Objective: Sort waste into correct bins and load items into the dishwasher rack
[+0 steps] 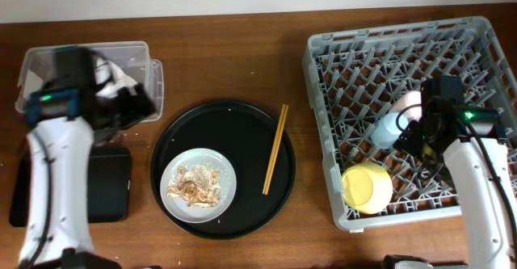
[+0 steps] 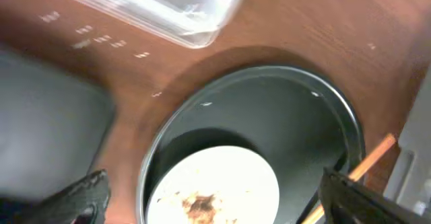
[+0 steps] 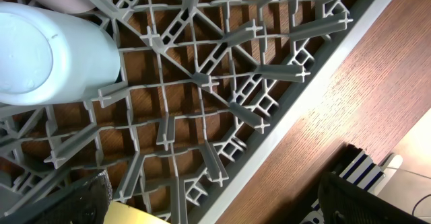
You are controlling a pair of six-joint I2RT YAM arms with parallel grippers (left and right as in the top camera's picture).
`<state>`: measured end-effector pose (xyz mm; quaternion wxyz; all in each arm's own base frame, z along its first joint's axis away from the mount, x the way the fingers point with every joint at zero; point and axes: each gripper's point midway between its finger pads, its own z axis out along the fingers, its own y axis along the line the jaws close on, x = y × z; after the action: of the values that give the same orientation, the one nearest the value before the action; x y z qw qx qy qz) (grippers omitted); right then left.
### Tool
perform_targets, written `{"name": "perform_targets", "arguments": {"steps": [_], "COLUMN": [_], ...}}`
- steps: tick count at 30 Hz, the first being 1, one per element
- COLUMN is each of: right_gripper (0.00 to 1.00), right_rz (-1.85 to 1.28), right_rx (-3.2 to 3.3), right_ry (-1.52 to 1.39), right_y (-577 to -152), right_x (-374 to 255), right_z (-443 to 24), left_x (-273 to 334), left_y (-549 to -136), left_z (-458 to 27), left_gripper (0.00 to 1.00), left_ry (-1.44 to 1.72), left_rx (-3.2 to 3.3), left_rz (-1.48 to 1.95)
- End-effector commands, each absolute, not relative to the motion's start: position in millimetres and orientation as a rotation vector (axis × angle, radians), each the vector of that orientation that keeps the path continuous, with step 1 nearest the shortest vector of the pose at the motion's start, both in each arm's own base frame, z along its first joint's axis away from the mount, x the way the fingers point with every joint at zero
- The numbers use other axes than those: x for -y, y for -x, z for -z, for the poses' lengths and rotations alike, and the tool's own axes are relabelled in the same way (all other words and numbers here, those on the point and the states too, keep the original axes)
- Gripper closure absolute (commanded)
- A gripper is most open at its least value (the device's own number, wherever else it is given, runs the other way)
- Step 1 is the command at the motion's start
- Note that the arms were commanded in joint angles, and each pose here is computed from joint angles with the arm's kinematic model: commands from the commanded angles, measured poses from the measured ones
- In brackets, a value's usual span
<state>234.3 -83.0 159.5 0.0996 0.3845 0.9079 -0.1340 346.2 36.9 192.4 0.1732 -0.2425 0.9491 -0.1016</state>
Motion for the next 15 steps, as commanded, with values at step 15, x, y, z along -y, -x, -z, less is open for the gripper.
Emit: {"name": "perform_targets", "arguments": {"steps": [15], "right_gripper": [0.01], "right_rz": [0.322], "right_rx": [-2.569], "right_ry": [-1.147], "right_y": [-258.3], "right_x": [85.9], "right_z": [-169.9], "left_x": [-120.9], "left_y": [-287.7], "left_z": [-191.9], "left_gripper": [0.01], "left_ry": [1.154], "left_rx": [-2.642], "left_rz": [0.227]}}
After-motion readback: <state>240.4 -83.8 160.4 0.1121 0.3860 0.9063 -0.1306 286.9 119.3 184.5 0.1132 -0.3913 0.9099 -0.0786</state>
